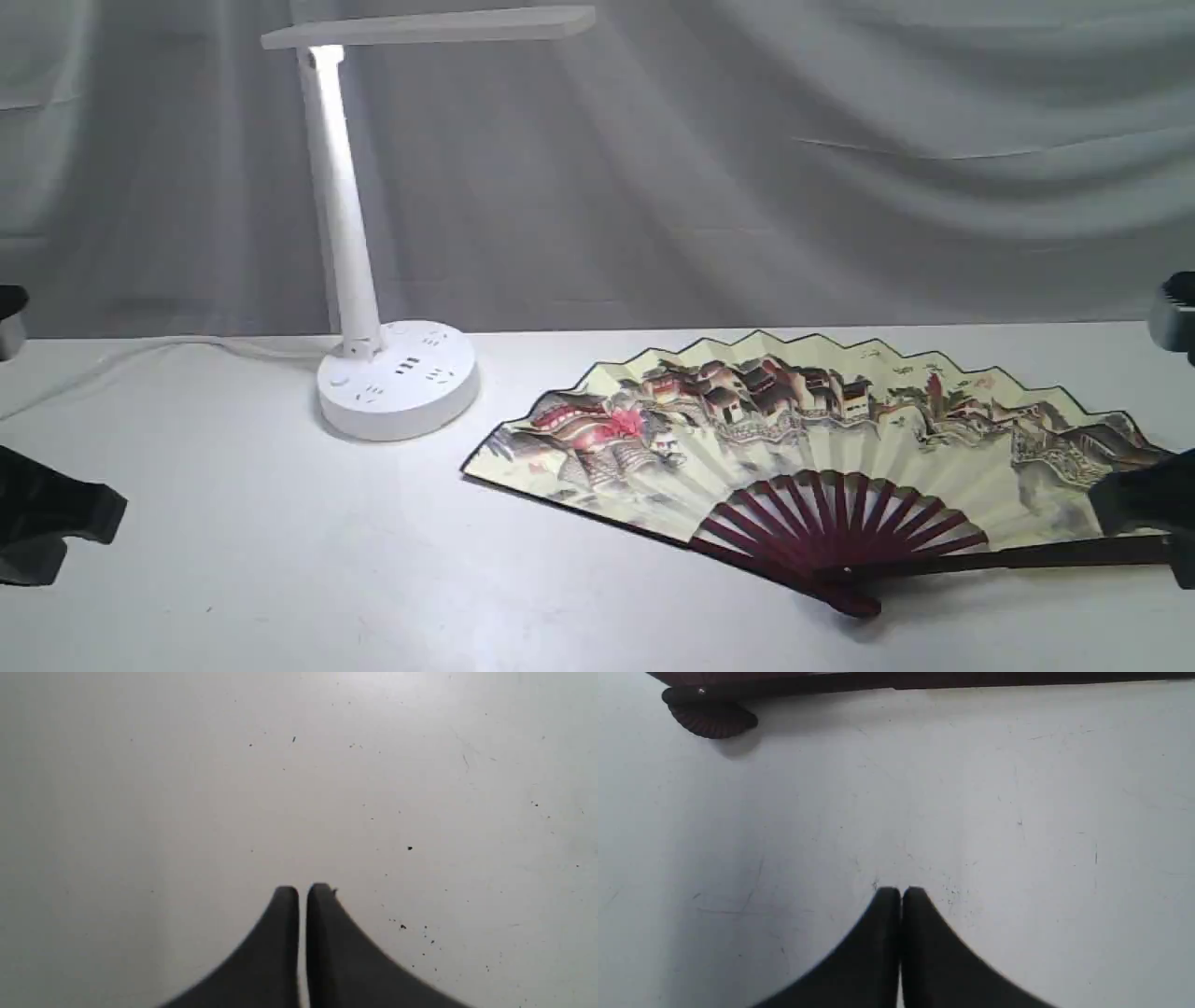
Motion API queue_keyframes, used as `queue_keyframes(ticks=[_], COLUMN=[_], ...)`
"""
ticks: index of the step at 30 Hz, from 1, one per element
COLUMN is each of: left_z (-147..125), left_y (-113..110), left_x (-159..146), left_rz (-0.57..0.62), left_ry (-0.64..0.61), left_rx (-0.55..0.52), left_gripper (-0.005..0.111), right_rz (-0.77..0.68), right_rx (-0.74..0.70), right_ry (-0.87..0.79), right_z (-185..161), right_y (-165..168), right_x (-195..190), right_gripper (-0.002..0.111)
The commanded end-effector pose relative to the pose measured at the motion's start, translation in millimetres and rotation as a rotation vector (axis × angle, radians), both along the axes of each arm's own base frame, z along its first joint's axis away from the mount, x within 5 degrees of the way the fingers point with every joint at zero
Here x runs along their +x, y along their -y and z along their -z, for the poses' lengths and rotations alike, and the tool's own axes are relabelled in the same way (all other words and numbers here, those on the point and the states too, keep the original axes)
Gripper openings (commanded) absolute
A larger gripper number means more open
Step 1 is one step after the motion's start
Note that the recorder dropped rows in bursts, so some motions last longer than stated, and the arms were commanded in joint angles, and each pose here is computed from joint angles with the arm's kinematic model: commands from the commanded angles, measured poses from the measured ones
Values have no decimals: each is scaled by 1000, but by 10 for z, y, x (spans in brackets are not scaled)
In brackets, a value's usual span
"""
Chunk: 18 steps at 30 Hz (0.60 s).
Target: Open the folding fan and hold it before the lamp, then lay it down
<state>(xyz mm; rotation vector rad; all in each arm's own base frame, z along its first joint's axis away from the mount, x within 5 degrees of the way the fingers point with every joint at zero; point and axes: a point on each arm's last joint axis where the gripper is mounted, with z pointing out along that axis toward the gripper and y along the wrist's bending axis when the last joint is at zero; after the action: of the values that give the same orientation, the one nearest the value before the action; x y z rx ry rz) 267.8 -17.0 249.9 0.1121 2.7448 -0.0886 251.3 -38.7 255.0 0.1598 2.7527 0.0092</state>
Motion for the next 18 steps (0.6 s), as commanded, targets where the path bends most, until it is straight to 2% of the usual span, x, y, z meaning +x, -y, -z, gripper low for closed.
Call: queue_keyframes(ticks=[1,7,18], left_z=[-22,-75,-535], left_y=[-7,-14,-29], left_x=[-1,-26,-284], left_rz=[-12,-5,-8], left_ry=[21,38,241], left_rx=[-4,5,1], left_gripper=[0,0,0], right_rz=[-16,-13,-8], right_rx=[-19,-17,-20], right_ry=[1,2,33], right_z=[12,6,-114], right_y=[15,10,-6], right_x=[-6,-10,-102], right_gripper=[0,0,0])
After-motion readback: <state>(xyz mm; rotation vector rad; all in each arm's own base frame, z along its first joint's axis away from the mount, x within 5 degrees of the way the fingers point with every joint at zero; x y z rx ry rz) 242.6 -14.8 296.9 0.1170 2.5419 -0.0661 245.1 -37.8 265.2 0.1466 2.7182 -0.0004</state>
